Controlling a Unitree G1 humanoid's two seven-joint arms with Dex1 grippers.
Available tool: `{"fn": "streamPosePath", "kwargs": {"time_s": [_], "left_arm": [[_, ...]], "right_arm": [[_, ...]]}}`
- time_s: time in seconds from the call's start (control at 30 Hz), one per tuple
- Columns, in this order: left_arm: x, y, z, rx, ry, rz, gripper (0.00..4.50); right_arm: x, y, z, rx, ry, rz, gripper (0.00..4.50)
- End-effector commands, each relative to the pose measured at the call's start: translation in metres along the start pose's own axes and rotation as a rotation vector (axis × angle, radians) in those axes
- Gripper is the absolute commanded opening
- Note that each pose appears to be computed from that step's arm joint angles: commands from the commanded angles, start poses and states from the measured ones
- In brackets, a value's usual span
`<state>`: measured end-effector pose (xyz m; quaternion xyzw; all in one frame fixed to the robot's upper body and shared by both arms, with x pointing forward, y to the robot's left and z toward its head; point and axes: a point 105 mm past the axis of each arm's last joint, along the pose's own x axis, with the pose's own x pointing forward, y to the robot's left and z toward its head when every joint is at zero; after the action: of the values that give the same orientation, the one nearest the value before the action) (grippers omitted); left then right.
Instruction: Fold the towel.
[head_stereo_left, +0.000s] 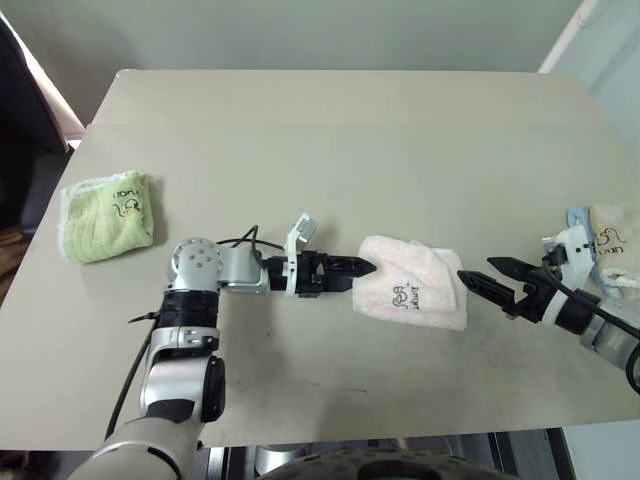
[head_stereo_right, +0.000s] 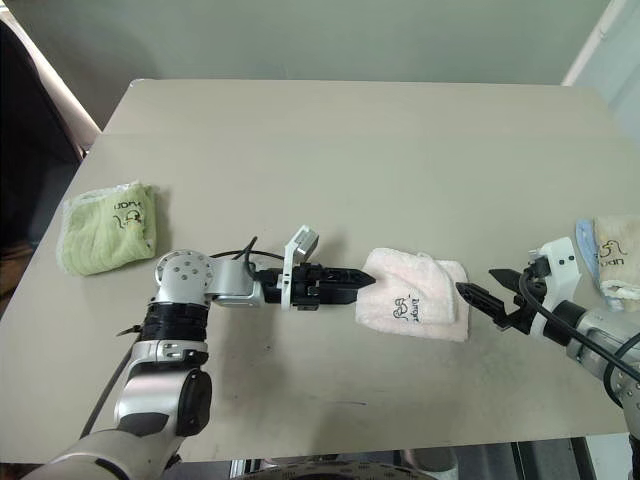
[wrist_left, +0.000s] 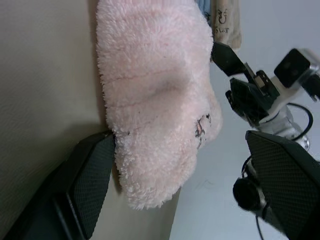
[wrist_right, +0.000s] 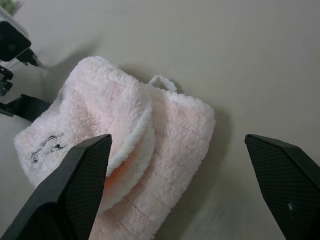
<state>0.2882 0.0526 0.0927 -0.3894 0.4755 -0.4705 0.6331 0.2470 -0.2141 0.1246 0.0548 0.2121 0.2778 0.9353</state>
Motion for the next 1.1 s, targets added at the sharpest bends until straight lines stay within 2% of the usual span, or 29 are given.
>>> {"fn": "streamPosePath", "kwargs": {"time_s": [0.03,0.27,0.57,0.7,1.03,1.1], "left_arm": [[0.021,-0.003,-0.012,-0.092,0.074,-0.063,4.46],[0.05,-0.018,-0.012,-0.12,0.129,-0.096,4.46],[0.062,-0.017,-0.015,-0.083,0.139,-0.051,4.46],[0.058,-0.014,-0.018,-0.058,0.137,-0.041,3.58],[0.059,-0.015,-0.019,-0.053,0.136,-0.058,0.13],[0.058,-0.015,-0.018,-0.053,0.13,-0.064,0.02]], "right_arm": [[-0.005,0.002,0.013,-0.038,-0.054,-0.021,4.5],[-0.009,0.001,0.018,-0.049,-0.071,-0.054,4.5],[-0.01,-0.003,0.015,-0.06,-0.07,-0.091,4.5],[-0.01,-0.004,0.012,-0.067,-0.06,-0.102,4.5],[-0.011,-0.007,0.016,-0.067,-0.086,-0.119,4.5],[-0.011,-0.007,0.017,-0.069,-0.089,-0.12,4.5]]}}
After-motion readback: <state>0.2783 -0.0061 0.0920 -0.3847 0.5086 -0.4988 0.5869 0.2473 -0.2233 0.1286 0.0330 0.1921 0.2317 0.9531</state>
